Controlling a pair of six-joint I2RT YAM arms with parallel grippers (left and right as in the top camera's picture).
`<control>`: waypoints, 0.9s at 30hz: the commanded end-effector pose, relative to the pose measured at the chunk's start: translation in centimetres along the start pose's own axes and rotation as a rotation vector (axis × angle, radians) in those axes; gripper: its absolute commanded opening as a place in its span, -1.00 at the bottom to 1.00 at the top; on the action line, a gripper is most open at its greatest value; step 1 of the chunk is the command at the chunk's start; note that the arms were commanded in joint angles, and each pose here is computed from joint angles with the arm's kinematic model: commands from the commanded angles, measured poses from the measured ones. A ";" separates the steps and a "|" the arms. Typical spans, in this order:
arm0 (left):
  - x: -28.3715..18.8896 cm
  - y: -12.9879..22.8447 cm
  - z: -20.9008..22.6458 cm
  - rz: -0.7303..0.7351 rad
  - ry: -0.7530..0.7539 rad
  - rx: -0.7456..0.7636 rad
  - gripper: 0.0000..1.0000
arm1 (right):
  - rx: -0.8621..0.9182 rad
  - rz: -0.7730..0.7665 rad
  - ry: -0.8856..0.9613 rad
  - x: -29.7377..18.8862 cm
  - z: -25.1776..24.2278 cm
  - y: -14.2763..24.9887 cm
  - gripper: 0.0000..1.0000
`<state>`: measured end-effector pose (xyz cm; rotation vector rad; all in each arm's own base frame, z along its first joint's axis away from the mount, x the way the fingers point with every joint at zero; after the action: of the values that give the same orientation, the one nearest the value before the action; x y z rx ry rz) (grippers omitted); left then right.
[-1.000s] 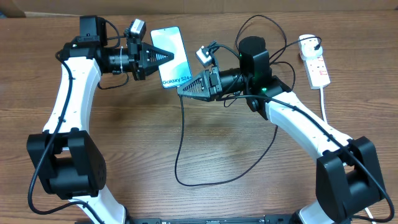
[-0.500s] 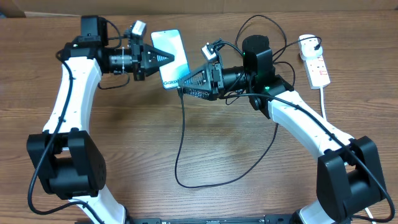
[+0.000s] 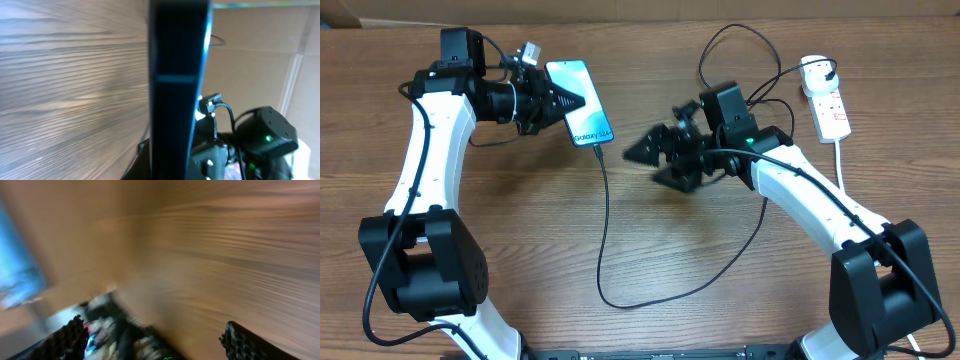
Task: Plug charger to phone and switch on socket
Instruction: 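Open the right gripper and pull it away from the phone, then lower the phone flat onto the table with the left gripper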
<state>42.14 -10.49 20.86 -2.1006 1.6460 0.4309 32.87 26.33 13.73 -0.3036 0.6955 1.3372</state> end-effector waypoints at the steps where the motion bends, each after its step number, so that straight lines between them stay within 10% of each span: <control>1: 0.5 0.2 0.9 -0.002 -0.117 0.045 -0.92 | -0.066 -0.192 0.221 -1.3 -3.5 -2.5 0.70; 27: 13.4 3.7 7.2 0.247 -0.246 0.090 -0.92 | -0.115 -0.103 0.330 -1.7 -6.0 -0.6 0.89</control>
<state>41.55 -17.71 7.30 -1.7199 1.7332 0.7253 31.08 21.39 9.14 -0.6303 0.9094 1.2517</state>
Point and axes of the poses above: each gripper's point midway between its finger pads, its own x axis out along the fingers, its own z axis along the line the jaws close on, y = z × x, the point moved 1 cm from there along -x, back along the fingers, and after that the axes turned 7 degrees about x, right-handed, at the moved point
